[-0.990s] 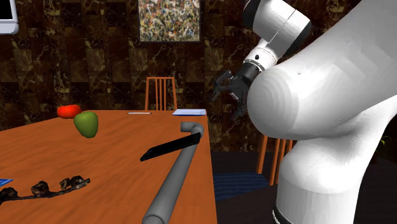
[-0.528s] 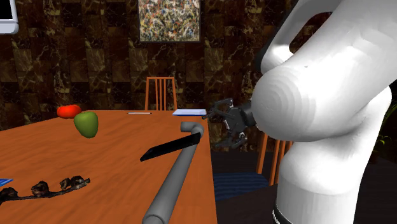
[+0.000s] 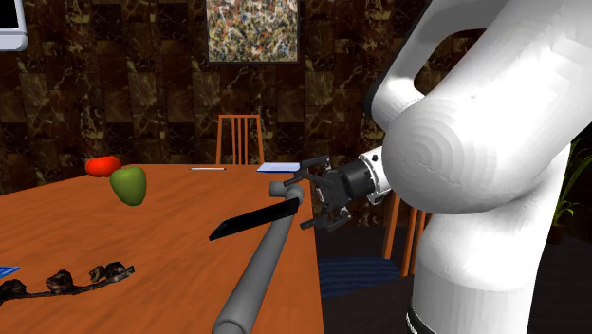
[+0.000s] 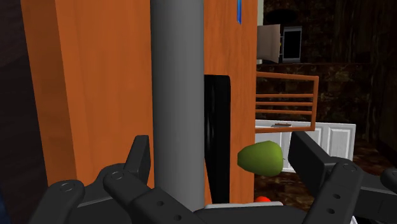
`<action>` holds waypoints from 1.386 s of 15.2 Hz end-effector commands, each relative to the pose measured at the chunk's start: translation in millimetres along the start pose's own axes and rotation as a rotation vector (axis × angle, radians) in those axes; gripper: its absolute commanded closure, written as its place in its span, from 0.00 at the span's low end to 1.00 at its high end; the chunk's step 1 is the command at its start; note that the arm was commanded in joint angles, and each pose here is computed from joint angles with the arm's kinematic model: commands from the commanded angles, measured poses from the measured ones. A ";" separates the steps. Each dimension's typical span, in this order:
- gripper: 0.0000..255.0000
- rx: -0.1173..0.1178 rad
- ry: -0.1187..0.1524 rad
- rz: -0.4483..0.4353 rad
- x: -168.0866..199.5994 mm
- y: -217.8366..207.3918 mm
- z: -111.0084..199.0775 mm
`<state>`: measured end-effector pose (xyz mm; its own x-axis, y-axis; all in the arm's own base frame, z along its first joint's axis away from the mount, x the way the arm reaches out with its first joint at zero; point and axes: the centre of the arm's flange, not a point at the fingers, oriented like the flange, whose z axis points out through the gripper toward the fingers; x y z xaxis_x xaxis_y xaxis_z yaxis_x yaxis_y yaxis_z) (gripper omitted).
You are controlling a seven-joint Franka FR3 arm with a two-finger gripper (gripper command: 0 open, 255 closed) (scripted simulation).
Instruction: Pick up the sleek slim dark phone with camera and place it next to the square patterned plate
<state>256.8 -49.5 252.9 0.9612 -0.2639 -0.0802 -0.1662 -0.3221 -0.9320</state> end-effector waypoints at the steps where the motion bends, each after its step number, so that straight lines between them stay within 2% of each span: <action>1: 0.00 0.000 0.001 0.000 -0.2 0.5 1.4; 6: 0.00 0.000 0.001 0.000 -0.2 0.4 1.4; 7: 1.00 0.000 0.001 0.000 -0.2 0.4 1.4; 16: 1.00 0.000 0.001 0.000 -0.2 0.5 1.4; 21: 1.00 0.000 0.001 0.000 -2.3 -24.1 -7.9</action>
<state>256.4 -47.7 272.3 0.9611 -0.2643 -0.0795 -0.1654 -0.3212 -0.9324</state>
